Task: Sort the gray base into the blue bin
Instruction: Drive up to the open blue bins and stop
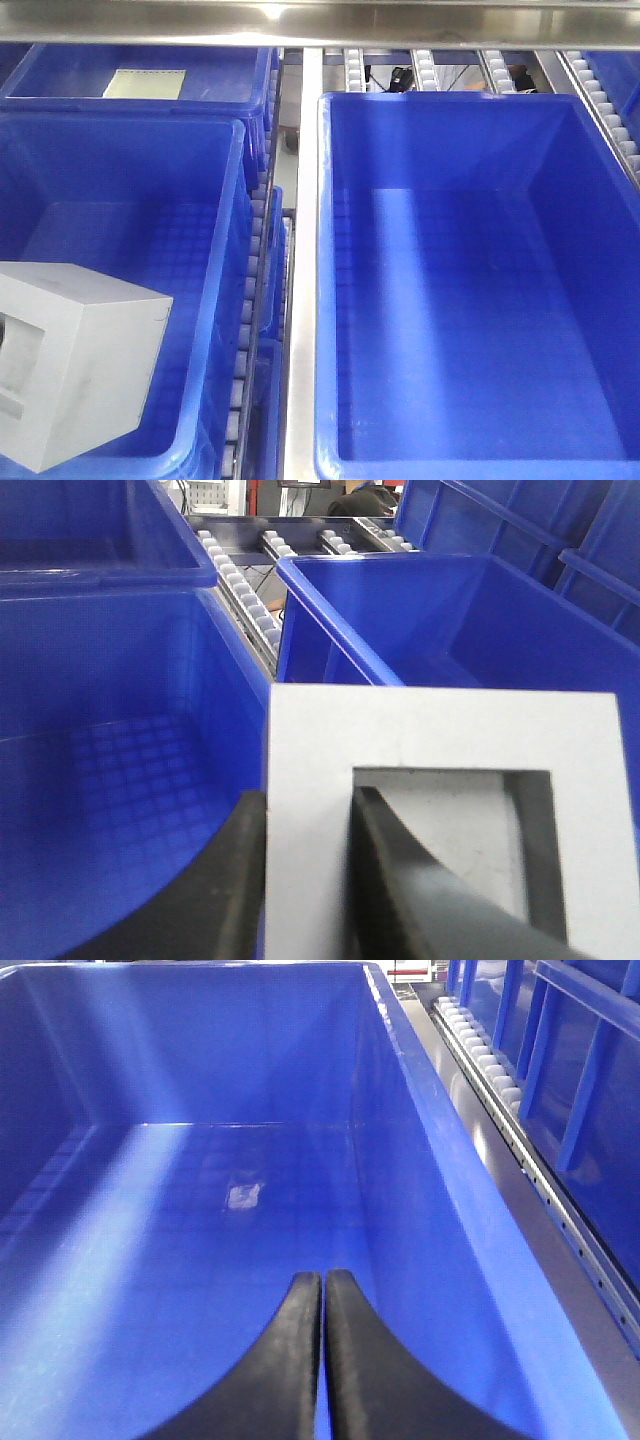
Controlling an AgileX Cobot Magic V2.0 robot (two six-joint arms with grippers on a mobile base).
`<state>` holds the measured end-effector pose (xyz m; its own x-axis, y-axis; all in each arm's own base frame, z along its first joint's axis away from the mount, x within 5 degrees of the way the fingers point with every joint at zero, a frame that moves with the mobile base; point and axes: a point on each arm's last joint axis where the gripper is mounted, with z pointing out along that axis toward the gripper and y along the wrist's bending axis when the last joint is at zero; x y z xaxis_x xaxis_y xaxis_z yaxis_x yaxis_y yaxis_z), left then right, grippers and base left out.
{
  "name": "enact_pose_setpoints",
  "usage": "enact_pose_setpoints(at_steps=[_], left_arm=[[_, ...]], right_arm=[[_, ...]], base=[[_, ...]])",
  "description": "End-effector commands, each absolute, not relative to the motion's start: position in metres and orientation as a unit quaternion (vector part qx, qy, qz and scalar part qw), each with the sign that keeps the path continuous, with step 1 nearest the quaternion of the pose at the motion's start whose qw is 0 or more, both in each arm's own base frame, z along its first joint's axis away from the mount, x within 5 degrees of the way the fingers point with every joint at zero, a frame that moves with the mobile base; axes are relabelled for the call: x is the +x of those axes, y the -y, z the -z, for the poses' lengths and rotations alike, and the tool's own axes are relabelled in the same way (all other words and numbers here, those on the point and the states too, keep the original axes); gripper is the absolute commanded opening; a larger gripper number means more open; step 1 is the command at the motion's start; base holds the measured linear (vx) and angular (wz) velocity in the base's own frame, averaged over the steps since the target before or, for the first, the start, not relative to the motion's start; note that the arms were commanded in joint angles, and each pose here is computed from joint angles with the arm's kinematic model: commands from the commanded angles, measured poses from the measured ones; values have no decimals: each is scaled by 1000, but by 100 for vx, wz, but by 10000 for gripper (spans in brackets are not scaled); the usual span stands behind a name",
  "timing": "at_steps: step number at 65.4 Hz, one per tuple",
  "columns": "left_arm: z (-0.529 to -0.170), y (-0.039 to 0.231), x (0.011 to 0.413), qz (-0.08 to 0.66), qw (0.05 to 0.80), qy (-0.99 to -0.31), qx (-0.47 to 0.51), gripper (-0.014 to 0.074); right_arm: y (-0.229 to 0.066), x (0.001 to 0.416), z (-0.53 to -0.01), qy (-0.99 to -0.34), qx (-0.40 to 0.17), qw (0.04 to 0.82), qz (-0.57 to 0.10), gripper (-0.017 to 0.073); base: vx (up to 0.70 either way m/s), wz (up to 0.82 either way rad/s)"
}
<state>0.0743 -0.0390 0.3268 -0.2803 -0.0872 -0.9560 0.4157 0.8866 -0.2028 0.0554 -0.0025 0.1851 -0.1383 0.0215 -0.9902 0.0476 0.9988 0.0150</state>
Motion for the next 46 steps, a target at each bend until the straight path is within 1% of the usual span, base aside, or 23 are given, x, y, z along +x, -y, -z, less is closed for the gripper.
enact_pose_setpoints(at_steps=[1,46], left_arm=[[-346,39,75,237,635,-729,95,2],[-346,39,75,237,635,-729,95,2]], right_arm=[[3,56,-191,-732,17,681,16,-5],[3,56,-191,-732,17,681,16,-5]], base=[[6,-2],[1,-1]])
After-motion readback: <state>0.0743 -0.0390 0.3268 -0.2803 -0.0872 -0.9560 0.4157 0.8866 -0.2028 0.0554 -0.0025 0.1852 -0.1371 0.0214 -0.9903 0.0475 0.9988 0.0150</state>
